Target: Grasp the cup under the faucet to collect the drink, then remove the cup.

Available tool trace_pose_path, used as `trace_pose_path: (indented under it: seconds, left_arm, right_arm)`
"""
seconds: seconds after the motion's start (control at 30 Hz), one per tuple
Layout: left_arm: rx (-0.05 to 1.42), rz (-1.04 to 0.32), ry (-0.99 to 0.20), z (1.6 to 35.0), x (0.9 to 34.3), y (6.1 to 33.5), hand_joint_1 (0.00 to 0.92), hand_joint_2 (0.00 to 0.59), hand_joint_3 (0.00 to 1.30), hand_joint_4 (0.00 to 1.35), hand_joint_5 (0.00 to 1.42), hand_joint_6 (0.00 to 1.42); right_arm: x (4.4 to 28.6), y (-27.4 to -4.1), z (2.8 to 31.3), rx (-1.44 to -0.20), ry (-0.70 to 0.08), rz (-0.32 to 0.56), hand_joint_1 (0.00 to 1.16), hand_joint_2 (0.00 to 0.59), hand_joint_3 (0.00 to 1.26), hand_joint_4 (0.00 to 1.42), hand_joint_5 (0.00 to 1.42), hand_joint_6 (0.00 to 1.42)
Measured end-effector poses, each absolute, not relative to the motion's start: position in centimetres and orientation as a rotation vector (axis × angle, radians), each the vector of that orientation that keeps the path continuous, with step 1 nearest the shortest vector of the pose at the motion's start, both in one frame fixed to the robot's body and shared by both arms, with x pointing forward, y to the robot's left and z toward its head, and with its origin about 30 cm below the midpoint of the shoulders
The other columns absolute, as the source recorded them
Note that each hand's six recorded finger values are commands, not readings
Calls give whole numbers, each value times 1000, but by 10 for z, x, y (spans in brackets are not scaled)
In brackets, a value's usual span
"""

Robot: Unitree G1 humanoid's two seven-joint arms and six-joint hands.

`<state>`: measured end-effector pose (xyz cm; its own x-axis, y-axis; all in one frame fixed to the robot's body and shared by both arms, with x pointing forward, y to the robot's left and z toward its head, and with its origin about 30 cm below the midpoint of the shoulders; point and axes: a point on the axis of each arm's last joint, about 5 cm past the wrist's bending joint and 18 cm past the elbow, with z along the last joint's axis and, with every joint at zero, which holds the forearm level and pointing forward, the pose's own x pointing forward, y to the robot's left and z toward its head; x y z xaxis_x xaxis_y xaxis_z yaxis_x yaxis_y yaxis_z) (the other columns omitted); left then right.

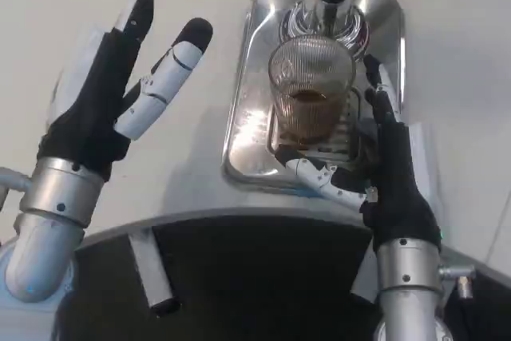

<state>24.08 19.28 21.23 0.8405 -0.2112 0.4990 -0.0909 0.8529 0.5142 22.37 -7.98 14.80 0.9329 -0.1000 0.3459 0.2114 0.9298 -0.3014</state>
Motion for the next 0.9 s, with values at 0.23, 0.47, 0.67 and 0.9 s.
trace_pose_path:
  seconds: [0.23, 0.47, 0.67, 0.9]
  left_arm:
    - [553, -67, -574, 212, 241, 193, 0, 231, 0, 0, 0, 0]
    - [552, -66, -571, 212, 241, 193, 0, 231, 0, 0, 0, 0]
    - [552, -66, -569, 212, 241, 193, 0, 231, 0, 0, 0, 0]
    - [551, -65, -570, 212, 241, 193, 0, 231, 0, 0, 0, 0]
  right_arm:
    - [233, -78, 147, -315, -335, -176, 924, 167, 76, 64, 96, 217]
    - [245, -76, 149, -299, -348, -172, 910, 176, 85, 64, 101, 217]
    - [250, -74, 151, -291, -351, -141, 907, 177, 88, 73, 106, 229]
    - [251, -73, 152, -293, -352, -123, 904, 176, 94, 74, 109, 232]
